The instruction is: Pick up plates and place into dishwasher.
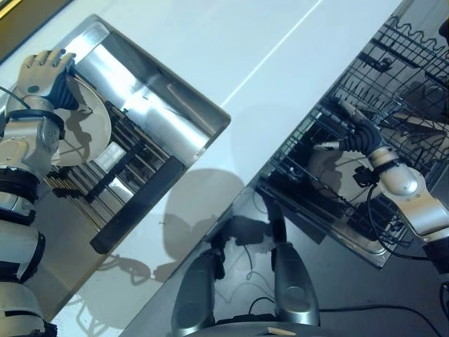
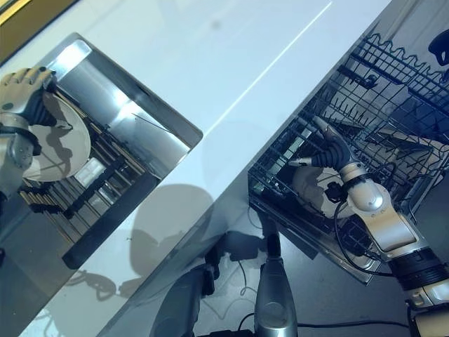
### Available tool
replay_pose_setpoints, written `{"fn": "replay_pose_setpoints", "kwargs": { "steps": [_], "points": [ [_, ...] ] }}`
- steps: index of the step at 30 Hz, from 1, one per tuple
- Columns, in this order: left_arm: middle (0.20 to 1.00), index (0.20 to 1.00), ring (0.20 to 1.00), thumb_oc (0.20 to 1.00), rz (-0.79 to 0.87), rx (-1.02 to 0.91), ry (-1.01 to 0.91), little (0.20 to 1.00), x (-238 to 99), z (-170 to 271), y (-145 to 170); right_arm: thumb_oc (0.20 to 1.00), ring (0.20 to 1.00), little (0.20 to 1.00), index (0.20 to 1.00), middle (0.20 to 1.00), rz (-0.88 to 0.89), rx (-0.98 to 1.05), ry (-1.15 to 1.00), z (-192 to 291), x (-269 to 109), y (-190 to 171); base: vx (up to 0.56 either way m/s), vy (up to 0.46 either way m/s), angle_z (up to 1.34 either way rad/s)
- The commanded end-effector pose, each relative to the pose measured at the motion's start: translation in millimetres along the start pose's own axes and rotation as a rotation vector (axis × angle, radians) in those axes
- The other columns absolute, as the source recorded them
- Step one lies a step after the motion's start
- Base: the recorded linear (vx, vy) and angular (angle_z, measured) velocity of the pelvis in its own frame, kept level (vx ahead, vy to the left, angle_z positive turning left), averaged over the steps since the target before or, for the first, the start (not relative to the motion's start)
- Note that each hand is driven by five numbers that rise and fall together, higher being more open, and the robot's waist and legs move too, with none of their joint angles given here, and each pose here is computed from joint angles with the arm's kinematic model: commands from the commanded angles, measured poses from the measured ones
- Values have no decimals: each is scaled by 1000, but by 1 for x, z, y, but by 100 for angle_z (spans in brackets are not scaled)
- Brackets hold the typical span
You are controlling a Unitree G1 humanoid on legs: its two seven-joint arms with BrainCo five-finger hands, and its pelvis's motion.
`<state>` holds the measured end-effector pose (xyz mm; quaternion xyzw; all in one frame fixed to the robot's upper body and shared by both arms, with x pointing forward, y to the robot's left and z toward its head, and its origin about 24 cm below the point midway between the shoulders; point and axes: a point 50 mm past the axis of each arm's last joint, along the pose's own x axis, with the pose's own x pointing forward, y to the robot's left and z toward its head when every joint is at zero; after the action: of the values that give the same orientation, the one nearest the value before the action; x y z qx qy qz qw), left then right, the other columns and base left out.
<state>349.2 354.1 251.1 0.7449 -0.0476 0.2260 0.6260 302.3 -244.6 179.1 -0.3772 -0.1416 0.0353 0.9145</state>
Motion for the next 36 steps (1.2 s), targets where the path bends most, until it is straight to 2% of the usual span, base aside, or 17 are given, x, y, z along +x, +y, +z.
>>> {"fn": "replay_pose_setpoints", "kwargs": {
  "steps": [1, 7, 14, 15, 16, 17, 19, 20, 36],
  "points": [
    [1000, 1000, 1000, 1000, -152, 125, 126, 1000, -6, -20, -21, 1000, 1000, 1000, 1000, 1000, -98, -17, -131, 30, 16, -23, -15, 16, -5],
    [1000, 1000, 1000, 1000, -310, 205, 229, 1000, -19, -37, -41, 1000, 1000, 1000, 1000, 1000, -103, -21, -139, 32, 16, -25, -1, 4, -1],
    [1000, 1000, 1000, 1000, -429, 167, 197, 1000, -43, -32, -79, 1000, 1000, 1000, 1000, 1000, -74, -53, -121, 32, 14, -27, 15, 76, 3],
    [922, 922, 922, 922, -441, 157, 190, 922, -45, -30, -83, 1000, 1000, 1000, 1000, 1000, -73, -56, -121, 33, 14, -27, -10, 77, 4],
    [755, 755, 755, 755, -452, 133, 186, 755, -49, -28, -88, 1000, 1000, 1000, 1000, 1000, -69, -58, -121, 34, 14, -27, -10, 64, 5],
    [545, 545, 545, 545, -466, 107, 180, 545, -52, -26, -93, 1000, 1000, 1000, 1000, 1000, -66, -63, -121, 34, 14, -27, -7, 53, 5],
    [294, 294, 294, 294, -494, 80, 166, 294, -56, -23, -99, 1000, 1000, 1000, 1000, 1000, -61, -69, -118, 35, 13, -27, -9, 37, 6],
    [200, 200, 200, 200, -510, 68, 154, 200, -60, -20, -104, 1000, 1000, 1000, 1000, 1000, -59, -74, -117, 35, 12, -27, -14, 37, 4],
    [200, 200, 200, 200, -576, -14, 133, 200, -94, -14, -136, 1000, 1000, 1000, 1000, 1000, -43, -96, -109, 33, 2, -31, 0, 14, 0]
  ]
}}
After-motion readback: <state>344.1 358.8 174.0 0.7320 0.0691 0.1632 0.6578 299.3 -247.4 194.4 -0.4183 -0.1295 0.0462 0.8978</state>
